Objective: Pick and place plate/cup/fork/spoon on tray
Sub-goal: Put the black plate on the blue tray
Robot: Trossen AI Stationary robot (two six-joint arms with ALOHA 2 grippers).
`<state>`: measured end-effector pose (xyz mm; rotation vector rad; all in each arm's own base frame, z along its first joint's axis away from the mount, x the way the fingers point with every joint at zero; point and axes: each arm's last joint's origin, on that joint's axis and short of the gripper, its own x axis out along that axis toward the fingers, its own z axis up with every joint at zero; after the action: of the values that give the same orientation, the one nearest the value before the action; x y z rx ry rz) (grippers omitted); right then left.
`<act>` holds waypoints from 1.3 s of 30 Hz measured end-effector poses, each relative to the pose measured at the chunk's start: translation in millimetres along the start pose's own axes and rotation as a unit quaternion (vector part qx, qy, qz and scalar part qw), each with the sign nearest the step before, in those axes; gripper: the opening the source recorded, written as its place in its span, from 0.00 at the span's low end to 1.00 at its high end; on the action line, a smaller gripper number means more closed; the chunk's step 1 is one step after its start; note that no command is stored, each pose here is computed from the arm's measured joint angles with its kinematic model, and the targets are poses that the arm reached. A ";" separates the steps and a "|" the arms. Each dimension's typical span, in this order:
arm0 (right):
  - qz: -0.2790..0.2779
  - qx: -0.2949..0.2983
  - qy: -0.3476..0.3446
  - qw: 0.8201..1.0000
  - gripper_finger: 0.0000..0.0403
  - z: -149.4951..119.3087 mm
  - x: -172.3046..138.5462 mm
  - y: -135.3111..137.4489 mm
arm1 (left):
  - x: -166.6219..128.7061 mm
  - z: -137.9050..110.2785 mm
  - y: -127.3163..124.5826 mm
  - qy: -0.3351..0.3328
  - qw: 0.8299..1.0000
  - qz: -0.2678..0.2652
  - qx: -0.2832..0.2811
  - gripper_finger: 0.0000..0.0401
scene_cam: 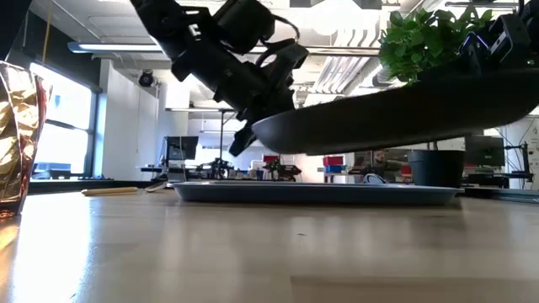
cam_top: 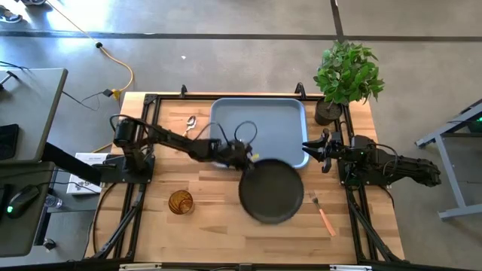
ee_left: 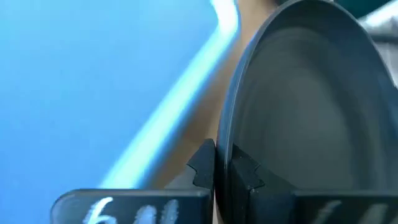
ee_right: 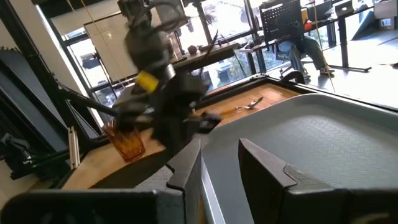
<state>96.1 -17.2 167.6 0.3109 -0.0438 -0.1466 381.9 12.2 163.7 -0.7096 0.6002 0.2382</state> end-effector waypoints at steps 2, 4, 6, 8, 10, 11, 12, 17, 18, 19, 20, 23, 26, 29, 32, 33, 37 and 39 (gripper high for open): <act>0.000 0.000 0.000 1.000 0.24 0.0 0.0 0.0 | -5.5 13.1 10.2 -0.015 1.000 0.014 -0.006 0.01; 0.000 0.000 0.000 1.000 0.24 0.0 0.0 0.0 | -10.5 25.2 21.6 -0.030 0.999 0.031 -0.009 0.01; 0.000 0.000 0.000 1.000 0.24 0.0 0.0 0.0 | -16.3 35.5 34.6 -0.039 0.997 0.059 -0.008 0.01; 0.000 0.000 0.000 1.000 0.24 0.0 0.0 0.0 | -21.1 44.3 48.2 -0.046 0.995 0.085 -0.018 0.01; 0.000 0.000 0.000 1.000 0.24 0.0 0.0 0.0 | -26.4 53.2 60.1 -0.054 0.993 0.101 -0.028 0.01; 0.000 0.000 0.000 1.000 0.24 0.0 0.0 0.0 | -28.2 57.4 65.7 -0.059 0.992 0.107 -0.027 0.01; 0.000 0.000 0.000 1.000 0.24 0.0 0.0 0.0 | -29.7 61.3 71.7 -0.063 0.991 0.113 -0.030 0.01; 0.000 0.000 0.000 1.000 0.24 0.0 0.0 0.0 | -37.9 76.5 98.8 -0.089 0.982 0.151 -0.063 0.01; 0.000 0.000 0.000 1.000 0.24 0.0 0.0 0.0 | -39.7 78.9 103.7 -0.095 0.980 0.161 -0.072 0.01; 0.000 0.000 0.000 1.000 0.24 0.0 0.0 0.0 | -41.5 81.1 109.0 -0.100 0.977 0.169 -0.083 0.01; 0.000 0.000 0.000 1.000 0.24 0.0 0.0 0.0 | -43.3 83.0 113.8 -0.102 0.975 0.176 -0.094 0.01; 0.000 0.000 0.000 1.000 0.24 0.0 0.0 0.0 | -48.1 86.9 126.4 -0.105 0.968 0.191 -0.124 0.01; 0.000 0.000 0.000 1.000 0.24 0.0 0.0 0.0 | -51.3 86.3 135.4 -0.096 0.962 0.209 -0.150 0.01; 0.000 0.000 0.000 1.000 0.24 0.0 0.0 0.0 | -52.7 84.3 139.2 -0.086 0.957 0.219 -0.168 0.01; 0.000 0.000 0.000 1.000 0.24 0.0 0.0 0.0 | -51.7 82.1 140.8 -0.080 0.955 0.225 -0.178 0.01; 0.000 0.000 0.000 1.000 0.24 0.0 0.0 0.0 | -51.5 82.0 140.9 -0.080 0.954 0.225 -0.179 0.01; 0.000 0.000 0.000 1.000 0.24 0.0 0.0 0.0 | -51.8 79.7 141.7 -0.072 0.951 0.232 -0.190 0.01; 0.000 0.000 0.000 1.000 0.24 0.0 0.0 0.0 | -52.3 77.2 142.7 -0.061 0.949 0.240 -0.193 0.01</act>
<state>96.1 -17.2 167.6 0.3108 -0.0440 -0.1462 316.1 169.5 163.9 -0.9093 0.6089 0.8651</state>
